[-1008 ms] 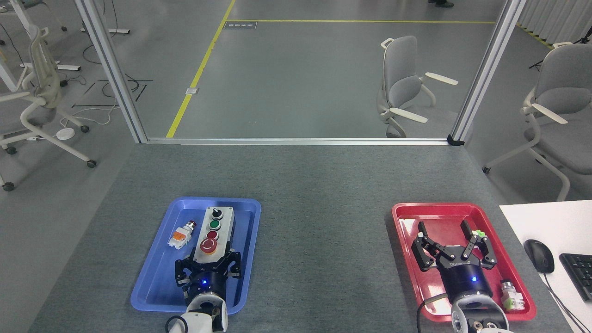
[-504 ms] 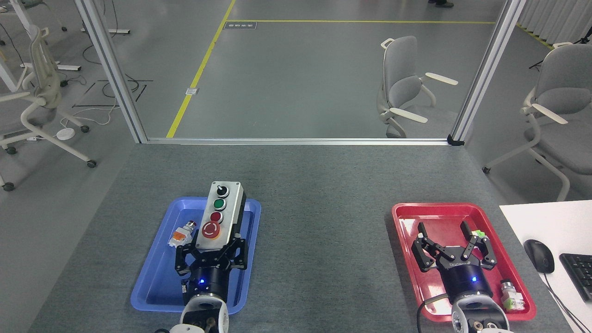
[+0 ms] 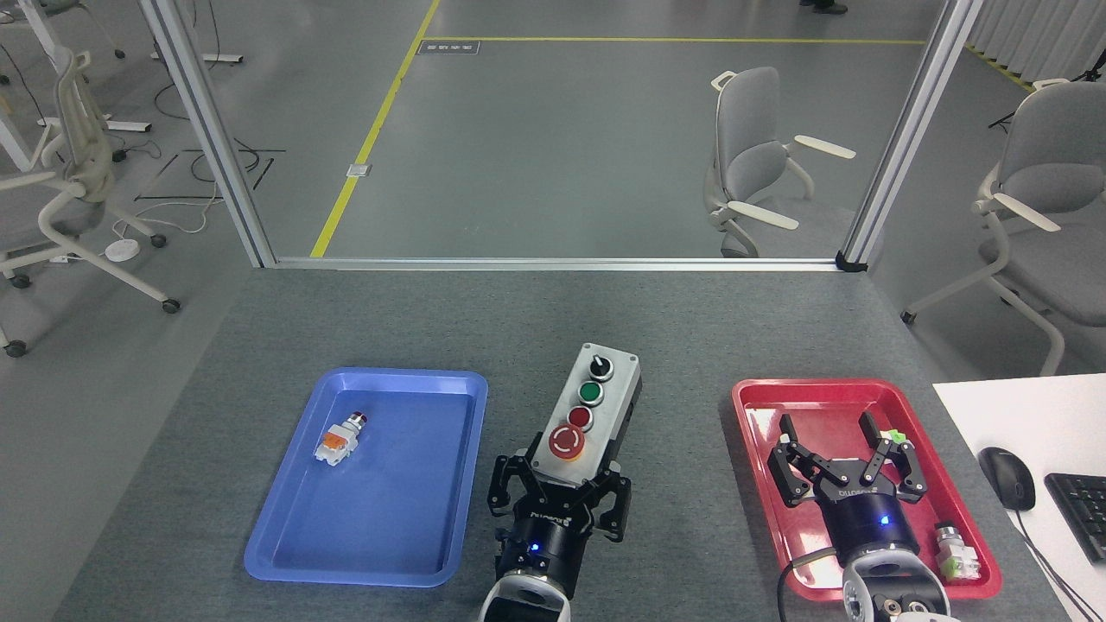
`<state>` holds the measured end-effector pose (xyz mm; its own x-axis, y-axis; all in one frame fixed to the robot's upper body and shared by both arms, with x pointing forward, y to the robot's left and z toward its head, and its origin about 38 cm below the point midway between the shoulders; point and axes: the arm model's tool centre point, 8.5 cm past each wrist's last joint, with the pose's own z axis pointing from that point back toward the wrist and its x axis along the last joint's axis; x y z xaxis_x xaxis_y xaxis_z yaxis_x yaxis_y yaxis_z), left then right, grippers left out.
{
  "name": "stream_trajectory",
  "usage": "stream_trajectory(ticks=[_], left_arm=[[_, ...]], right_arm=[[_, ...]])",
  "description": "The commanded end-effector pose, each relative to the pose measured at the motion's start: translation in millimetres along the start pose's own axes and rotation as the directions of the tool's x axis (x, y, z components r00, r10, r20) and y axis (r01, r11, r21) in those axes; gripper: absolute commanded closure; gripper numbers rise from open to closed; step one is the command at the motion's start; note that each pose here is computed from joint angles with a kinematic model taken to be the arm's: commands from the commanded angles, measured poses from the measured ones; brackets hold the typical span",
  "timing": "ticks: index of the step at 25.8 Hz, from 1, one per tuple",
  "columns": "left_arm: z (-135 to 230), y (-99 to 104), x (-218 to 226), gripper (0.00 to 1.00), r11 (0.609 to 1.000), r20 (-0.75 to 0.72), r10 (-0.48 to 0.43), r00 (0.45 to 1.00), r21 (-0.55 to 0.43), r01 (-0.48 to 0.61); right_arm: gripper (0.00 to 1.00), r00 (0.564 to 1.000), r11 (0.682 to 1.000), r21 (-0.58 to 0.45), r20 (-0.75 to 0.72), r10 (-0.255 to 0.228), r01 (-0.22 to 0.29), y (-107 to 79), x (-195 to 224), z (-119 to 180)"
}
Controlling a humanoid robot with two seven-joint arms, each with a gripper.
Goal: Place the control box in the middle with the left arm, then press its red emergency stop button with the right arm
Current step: 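Lift the control box out of the blue tray toward the table middle, then lower the control box onto the table between the trays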
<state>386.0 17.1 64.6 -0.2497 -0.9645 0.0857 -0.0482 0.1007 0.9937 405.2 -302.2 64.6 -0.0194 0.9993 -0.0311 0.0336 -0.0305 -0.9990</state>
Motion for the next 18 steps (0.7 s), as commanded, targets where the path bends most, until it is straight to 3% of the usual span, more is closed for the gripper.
stream_trajectory(ticks=[1, 6, 18], left_arm=[[7.0, -24.4, 28.4, 1.00, 0.996, 0.099, -0.063, 0.993, -0.058, 0.069], [10.7, -45.6, 46.2, 1.00, 0.982, 0.200, -0.142, 0.970, -0.096, 0.163], [-8.8, -67.2, 37.1, 1.00, 0.934, 0.298, -0.246, 0.922, -0.180, 0.308]], right_arm=[[0.00, 1.000, 1.000, 0.000, 0.001, -0.001, 0.001, 0.0, 0.3, 0.0], [0.00, 1.000, 1.000, 0.000, 0.001, 0.001, -0.001, -0.1, -0.3, 0.0], [0.00, 1.000, 1.000, 0.004, 0.002, 0.002, -0.002, 1.5, -0.4, 1.1]])
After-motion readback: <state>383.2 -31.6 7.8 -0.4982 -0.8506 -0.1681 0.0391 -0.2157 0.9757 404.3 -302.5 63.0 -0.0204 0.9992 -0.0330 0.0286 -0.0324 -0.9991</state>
